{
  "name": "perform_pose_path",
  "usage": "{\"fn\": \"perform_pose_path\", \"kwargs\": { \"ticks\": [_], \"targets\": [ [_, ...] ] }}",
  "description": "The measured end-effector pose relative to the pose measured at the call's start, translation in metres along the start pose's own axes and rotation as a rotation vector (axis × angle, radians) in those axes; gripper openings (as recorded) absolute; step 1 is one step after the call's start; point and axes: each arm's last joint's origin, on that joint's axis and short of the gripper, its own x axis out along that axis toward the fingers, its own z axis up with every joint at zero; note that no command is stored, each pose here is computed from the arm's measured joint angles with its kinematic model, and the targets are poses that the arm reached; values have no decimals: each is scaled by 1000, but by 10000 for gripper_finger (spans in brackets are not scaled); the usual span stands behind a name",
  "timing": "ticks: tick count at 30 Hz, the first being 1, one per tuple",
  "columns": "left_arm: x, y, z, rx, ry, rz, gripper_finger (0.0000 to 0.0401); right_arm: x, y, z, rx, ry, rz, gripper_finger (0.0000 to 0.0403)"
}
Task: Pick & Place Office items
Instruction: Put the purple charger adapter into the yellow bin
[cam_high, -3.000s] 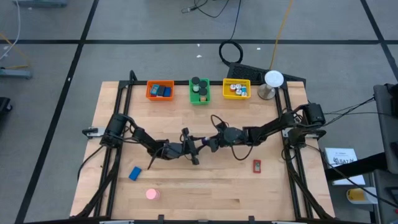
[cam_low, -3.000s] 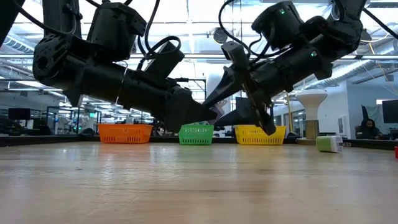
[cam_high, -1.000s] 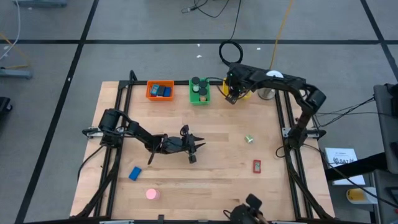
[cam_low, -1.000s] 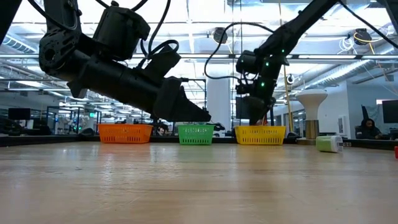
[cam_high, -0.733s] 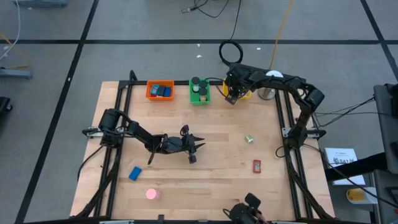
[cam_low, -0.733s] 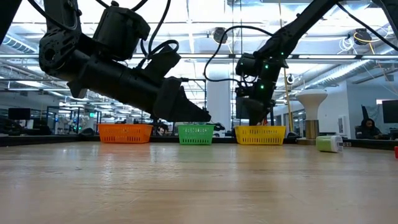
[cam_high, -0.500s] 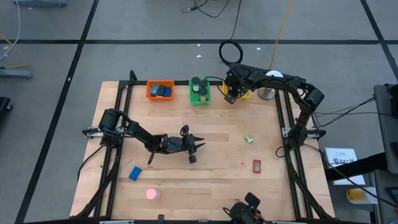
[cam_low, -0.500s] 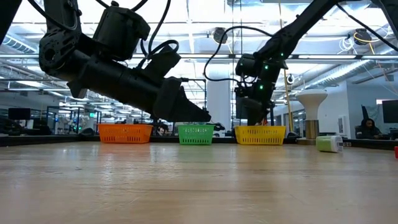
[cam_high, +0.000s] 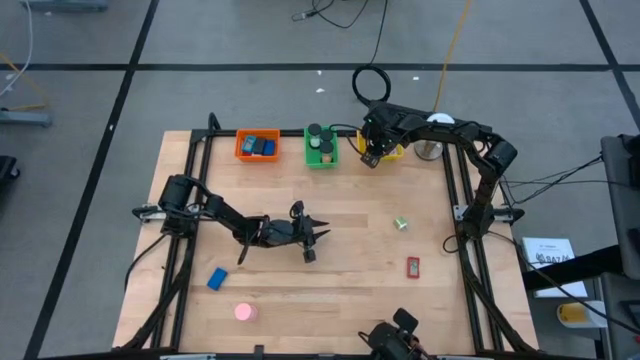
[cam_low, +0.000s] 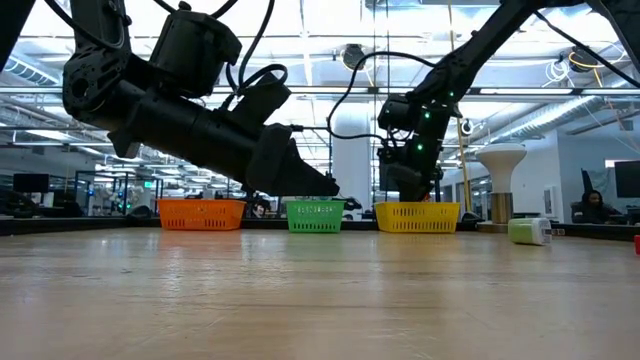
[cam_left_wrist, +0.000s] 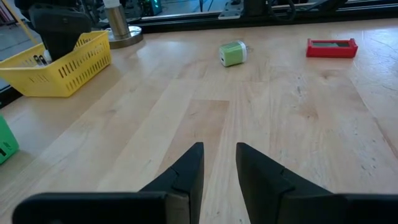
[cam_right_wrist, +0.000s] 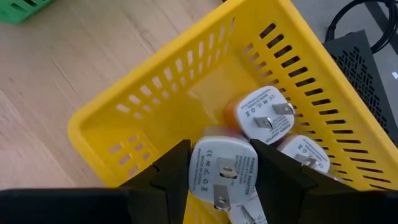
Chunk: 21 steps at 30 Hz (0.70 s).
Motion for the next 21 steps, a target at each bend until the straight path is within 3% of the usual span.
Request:
{"fn": "perform_pose_path", "kwargs": {
  "ticks": [21],
  "targets": [
    [0, 0, 0, 1, 0, 0, 93, 0, 0, -1, 1, 8, 0, 168]
  ]
}}
